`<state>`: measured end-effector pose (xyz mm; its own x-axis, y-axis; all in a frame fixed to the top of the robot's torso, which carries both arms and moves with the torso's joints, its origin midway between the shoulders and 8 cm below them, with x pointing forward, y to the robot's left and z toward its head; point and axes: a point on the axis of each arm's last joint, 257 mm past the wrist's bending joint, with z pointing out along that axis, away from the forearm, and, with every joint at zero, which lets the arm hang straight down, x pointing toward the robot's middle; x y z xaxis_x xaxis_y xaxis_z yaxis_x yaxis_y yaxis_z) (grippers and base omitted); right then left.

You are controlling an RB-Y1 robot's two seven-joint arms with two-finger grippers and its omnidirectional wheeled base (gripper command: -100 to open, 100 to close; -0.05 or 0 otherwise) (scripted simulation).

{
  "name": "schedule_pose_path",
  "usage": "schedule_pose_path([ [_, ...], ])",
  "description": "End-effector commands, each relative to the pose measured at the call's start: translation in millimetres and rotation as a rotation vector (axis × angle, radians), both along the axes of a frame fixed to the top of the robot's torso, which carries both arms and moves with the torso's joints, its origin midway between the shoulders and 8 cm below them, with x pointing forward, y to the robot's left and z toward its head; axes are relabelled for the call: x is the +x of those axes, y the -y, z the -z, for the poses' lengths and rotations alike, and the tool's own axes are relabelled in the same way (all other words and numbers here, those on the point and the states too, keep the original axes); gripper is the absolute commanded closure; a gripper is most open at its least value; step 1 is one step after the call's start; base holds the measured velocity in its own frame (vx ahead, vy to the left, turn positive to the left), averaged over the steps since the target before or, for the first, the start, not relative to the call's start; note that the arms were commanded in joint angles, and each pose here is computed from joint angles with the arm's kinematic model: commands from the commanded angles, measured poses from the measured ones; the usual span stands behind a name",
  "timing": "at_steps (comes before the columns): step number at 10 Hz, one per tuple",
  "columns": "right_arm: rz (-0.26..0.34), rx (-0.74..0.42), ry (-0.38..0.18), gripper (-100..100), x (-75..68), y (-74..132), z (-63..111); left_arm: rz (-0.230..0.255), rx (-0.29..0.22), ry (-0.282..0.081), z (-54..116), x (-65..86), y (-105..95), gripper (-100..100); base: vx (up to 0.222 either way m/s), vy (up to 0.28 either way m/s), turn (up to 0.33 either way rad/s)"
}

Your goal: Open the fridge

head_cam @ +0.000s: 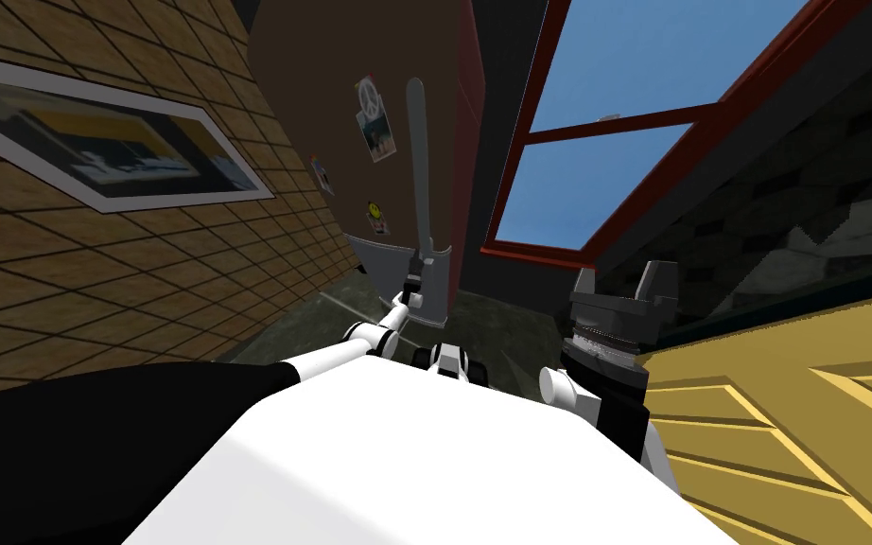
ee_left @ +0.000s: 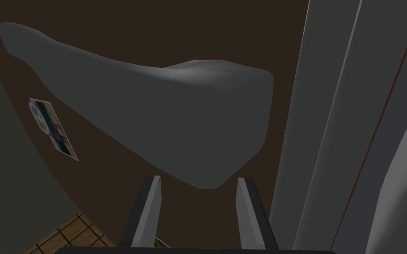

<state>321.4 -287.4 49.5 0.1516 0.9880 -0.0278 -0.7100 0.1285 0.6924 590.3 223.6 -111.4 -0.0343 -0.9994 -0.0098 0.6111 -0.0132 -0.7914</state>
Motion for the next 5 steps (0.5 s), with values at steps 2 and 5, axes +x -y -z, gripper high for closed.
schedule_pose_path([
  [2,0.0,0.0,0.0,0,0.0,0.0,0.0,-0.039,-0.014,-0.017,14.7,-17.4,-20.6,100,0.025,-0.007,-0.12],
  [5,0.0,0.0,0.0,0,0.0,0.0,0.0,-0.061,-0.013,-0.008,20.6,-36.3,-33.5,100,0.029,-0.001,-0.062],
])
